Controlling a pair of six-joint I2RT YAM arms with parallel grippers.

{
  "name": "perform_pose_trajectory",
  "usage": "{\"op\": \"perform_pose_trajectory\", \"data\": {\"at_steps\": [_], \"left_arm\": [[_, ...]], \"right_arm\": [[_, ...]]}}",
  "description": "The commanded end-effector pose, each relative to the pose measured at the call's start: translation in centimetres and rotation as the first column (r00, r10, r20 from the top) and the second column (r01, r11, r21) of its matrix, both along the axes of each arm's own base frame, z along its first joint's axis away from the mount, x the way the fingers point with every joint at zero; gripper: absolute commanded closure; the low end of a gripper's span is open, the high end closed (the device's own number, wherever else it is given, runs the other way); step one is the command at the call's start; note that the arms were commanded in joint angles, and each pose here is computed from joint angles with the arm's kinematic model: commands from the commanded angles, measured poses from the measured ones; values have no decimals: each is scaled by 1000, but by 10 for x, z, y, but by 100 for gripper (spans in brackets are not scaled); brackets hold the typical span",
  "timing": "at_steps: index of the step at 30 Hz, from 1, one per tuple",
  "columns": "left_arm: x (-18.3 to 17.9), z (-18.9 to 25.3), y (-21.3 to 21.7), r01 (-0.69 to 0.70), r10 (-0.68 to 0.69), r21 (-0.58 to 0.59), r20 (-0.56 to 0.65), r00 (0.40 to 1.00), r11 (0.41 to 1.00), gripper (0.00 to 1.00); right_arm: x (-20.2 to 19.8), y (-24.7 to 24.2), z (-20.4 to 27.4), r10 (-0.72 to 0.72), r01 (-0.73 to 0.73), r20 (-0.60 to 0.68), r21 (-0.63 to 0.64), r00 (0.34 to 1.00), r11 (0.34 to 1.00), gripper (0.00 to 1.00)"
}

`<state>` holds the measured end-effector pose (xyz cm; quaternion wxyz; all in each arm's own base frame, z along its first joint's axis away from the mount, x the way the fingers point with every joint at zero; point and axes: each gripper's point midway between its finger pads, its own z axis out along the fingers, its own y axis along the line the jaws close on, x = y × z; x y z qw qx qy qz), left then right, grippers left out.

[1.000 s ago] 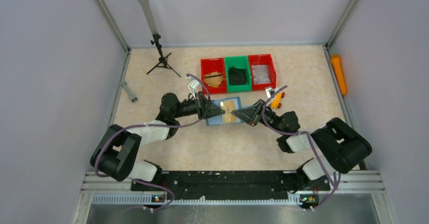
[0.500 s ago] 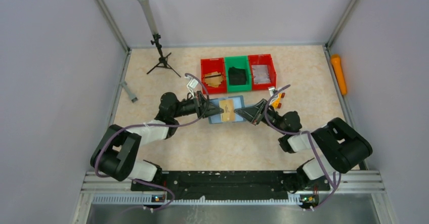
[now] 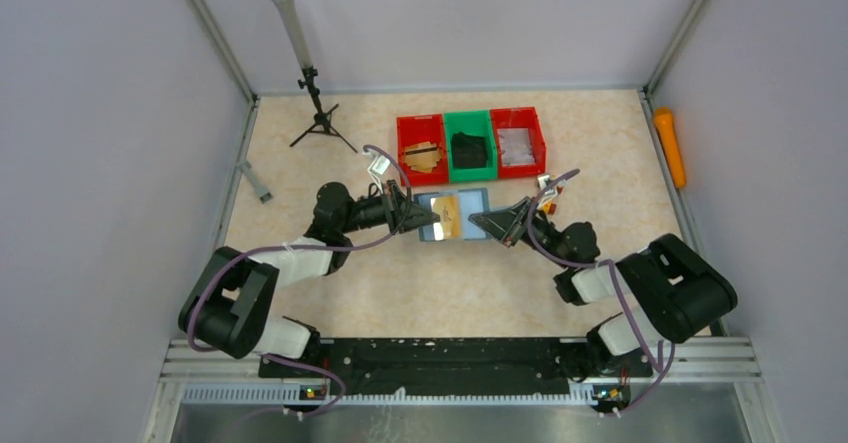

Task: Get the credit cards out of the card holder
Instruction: Remove the credit card from the card holder, then place the credit card in the storage box.

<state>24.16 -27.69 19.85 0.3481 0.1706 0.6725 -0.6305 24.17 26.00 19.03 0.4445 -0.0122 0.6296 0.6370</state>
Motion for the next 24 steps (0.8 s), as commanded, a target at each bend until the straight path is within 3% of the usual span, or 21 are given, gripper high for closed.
{"op": "perform_pose_trajectory", "data": {"at_steps": [1, 8, 13, 24], "left_arm": [[1, 13, 4, -20, 21, -18, 75, 997, 1000, 100], [2, 12, 5, -31, 32, -10, 72, 997, 999, 100], [2, 12, 5, -31, 32, -11, 75, 997, 999, 100], [2, 14, 6, -34, 35, -12, 84, 996, 999, 100]], "right_arm": [[-6, -13, 51, -52, 30, 206, 110, 977, 993, 100], [0, -21, 47, -108, 90, 191, 100, 976, 991, 100], [12, -38, 41, -221, 209, 160, 86, 962, 974, 100], [38, -69, 3, -433, 439, 82, -101, 898, 893, 100]]}}
